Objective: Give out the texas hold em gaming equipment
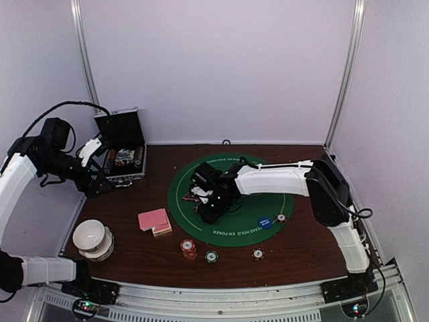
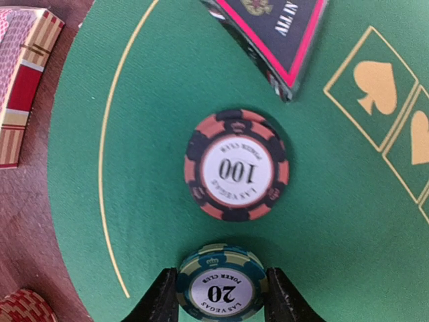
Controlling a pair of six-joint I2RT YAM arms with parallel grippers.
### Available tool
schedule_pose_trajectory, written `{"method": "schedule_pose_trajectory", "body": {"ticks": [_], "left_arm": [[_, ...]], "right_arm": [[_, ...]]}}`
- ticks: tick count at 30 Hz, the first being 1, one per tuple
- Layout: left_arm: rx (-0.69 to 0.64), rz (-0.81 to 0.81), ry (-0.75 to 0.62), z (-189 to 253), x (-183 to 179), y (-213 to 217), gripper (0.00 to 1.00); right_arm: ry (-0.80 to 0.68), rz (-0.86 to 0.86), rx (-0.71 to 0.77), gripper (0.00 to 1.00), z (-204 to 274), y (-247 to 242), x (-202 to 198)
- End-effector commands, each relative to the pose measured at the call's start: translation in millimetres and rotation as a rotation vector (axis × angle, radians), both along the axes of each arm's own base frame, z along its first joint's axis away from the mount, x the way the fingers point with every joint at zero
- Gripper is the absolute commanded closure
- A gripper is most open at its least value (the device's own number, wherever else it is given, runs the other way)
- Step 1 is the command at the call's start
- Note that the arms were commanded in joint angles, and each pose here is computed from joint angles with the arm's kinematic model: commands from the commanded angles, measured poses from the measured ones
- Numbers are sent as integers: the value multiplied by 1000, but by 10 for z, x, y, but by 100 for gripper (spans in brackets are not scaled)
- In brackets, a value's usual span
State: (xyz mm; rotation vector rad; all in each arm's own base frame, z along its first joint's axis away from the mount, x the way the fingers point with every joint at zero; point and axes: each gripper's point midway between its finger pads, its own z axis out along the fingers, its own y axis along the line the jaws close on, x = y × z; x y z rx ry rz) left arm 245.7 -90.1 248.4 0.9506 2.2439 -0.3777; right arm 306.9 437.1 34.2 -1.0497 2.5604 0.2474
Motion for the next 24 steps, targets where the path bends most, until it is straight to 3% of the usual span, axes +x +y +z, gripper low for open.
{"method": "schedule_pose_trajectory", "body": {"ticks": [1, 6, 12, 17, 24], "left_arm": [[-14, -19, -15, 73, 7, -35, 2], [-11, -23, -17, 71, -2, -38, 2], [-9, -25, -17, 55, -21, -34, 2], [-8, -28, -17, 49, -23, -36, 2], [-6, -31, -23, 68, -19, -36, 2]], "right_arm": [[19, 8, 29, 70, -22, 137, -10], [34, 9, 18, 63, -73, 153, -19], [10, 8, 4, 37, 60, 91, -23], [-37, 19, 13, 32, 363, 20, -97], [-40, 78, -2, 29, 494, -86, -628]]}}
